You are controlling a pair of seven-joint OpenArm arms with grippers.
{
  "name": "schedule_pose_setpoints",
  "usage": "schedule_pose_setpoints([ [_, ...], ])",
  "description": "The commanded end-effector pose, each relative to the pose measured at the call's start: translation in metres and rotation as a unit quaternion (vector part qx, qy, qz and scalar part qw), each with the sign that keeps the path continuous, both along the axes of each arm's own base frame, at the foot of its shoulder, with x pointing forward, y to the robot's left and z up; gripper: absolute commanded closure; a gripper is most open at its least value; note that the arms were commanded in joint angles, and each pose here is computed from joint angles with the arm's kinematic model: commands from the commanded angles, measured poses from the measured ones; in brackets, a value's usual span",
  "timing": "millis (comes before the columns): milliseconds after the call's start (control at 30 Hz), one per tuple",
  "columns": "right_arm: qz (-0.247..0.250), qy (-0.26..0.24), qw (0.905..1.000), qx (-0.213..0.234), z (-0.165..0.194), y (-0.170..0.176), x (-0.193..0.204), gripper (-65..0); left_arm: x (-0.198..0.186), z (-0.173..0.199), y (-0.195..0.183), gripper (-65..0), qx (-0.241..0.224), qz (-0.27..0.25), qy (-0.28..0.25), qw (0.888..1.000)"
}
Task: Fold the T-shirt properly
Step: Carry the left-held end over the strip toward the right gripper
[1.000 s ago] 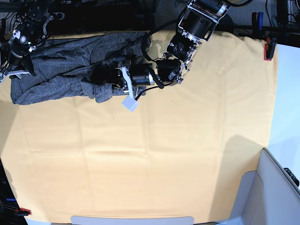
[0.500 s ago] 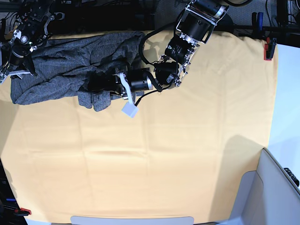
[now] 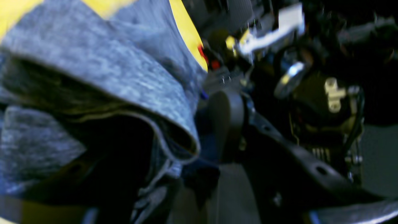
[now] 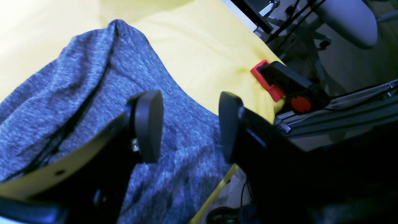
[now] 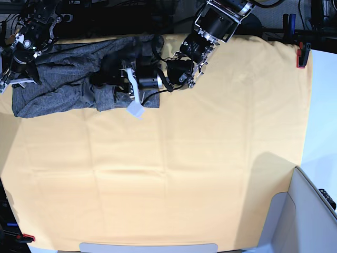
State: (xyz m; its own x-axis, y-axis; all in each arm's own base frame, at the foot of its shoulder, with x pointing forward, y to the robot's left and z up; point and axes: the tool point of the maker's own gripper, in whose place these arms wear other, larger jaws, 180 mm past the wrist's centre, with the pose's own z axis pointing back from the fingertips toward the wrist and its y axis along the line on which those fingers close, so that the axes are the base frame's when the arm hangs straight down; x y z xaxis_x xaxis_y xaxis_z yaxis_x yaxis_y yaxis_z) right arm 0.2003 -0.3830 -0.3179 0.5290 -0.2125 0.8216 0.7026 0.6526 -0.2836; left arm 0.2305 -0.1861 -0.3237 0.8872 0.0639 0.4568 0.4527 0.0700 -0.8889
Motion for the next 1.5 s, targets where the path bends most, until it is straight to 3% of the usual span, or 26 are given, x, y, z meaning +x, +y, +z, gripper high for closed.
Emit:
schedule_pose_setpoints([
  [0, 0.002, -0.013, 0.9997, -0.019, 0.012, -0.005, 0.004, -29.1, 0.001, 0.025, -0.014, -24.0, -0.033, -0.008, -0.018, 0.999],
  [200, 0.0, -0.003, 0.9999, -0.013, 0.002, -0.005, 0.002, -29.1, -0.015, 0.026, -0.025, -24.5, -0.03, -0.044, -0.025, 0.998],
  [567, -0.001, 0.002, 1.0, -0.009, -0.002, -0.005, 0.001, -29.1, 0.018, 0.044, -0.018, -24.3, -0.021, -0.037, -0.075, 0.996],
  [1000, -0.001, 0.001, 1.0, -0.009, -0.002, -0.005, 0.002, -29.1, 0.018, 0.059, -0.019, -23.9, -0.032, -0.04, -0.094, 0.994],
  [1100, -0.001, 0.001, 1.0, -0.009, -0.002, -0.005, 0.002, -29.1, 0.027, 0.073, -0.003, -18.2, -0.034, -0.024, -0.128, 0.991],
  [1233, -0.001, 0.004, 1.0, -0.008, -0.004, -0.005, 0.001, -29.1, 0.046, 0.07, 0.027, -1.5, 0.005, 0.013, -0.124, 0.992],
  [1467, -0.002, 0.008, 1.0, -0.002, -0.01, -0.005, 0.002, -29.1, 0.052, 0.029, 0.063, -0.3, 0.084, 0.049, -0.069, 0.993],
])
